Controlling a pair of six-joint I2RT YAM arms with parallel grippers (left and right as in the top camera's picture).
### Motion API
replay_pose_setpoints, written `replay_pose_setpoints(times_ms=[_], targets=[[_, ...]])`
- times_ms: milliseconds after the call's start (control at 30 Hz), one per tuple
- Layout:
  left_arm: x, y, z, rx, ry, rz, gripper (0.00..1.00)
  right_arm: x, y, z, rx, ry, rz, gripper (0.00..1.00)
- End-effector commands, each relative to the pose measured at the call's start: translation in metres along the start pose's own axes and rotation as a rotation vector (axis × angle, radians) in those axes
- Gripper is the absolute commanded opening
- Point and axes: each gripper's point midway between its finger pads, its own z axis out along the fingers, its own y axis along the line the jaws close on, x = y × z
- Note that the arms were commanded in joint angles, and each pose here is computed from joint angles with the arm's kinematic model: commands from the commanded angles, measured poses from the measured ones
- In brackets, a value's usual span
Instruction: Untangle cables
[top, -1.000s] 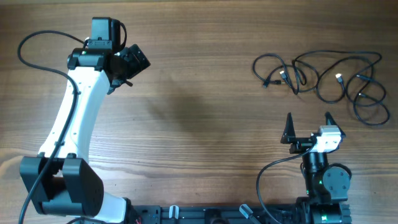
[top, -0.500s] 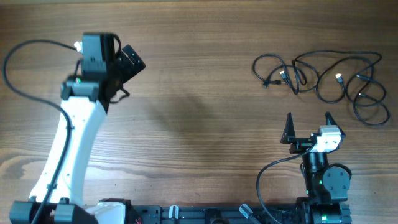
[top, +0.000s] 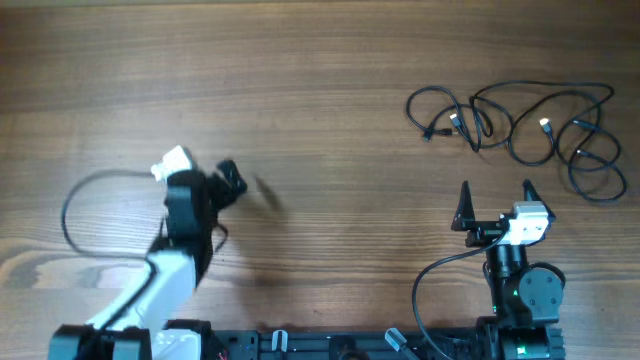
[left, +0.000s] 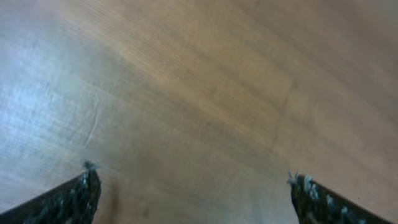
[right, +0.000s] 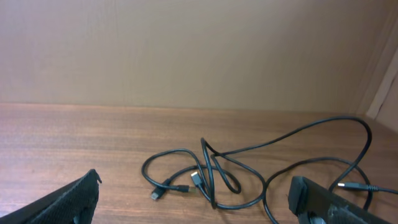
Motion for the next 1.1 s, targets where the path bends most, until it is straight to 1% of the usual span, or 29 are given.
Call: replay_pose_setpoints(times_ms=[0, 133, 333, 567, 600, 667, 833, 900, 1000, 1067], targets=[[0.036, 0.021, -0.013, 0.024, 0.005, 0.009, 1.00, -0.002, 0.001, 0.000, -0.010, -0.010, -0.015, 1.00], [0.051, 0.032, -0.022, 0.025, 0.004, 0.009, 1.00, -0.002, 0.001, 0.000, -0.010, -0.010, -0.015, 1.00], [0.057, 0.038, -0.030, 0.006, 0.032, 0.013, 1.00, -0.002, 0.001, 0.000, -0.010, -0.010, -0.015, 1.00], [0.064, 0.045, -0.052, -0.010, 0.054, 0.036, 1.00, -0.002, 0.001, 0.000, -0.010, -0.010, -0.015, 1.00], [0.050, 0.035, -0.055, 0.039, -0.006, 0.105, 1.00, -0.002, 0.001, 0.000, -0.010, -0.010, -0.015, 1.00], [0.027, 0.018, -0.066, 0.112, -0.119, 0.164, 1.00, -0.002, 0.001, 0.000, -0.010, -0.010, -0.016, 1.00], [-0.014, -0.008, -0.096, 0.223, -0.345, 0.242, 1.00, -0.002, 0.001, 0.000, -0.010, -0.010, -0.016, 1.00], [-0.022, -0.014, -0.104, 0.247, -0.397, 0.277, 1.00, -0.002, 0.001, 0.000, -0.010, -0.010, -0.015, 1.00], [-0.023, -0.027, -0.113, 0.298, -0.434, 0.402, 1.00, -0.002, 0.001, 0.000, -0.010, -0.010, -0.015, 1.00], [-0.027, -0.031, -0.119, 0.313, -0.470, 0.447, 1.00, -0.002, 0.001, 0.000, -0.010, -0.010, -0.015, 1.00]])
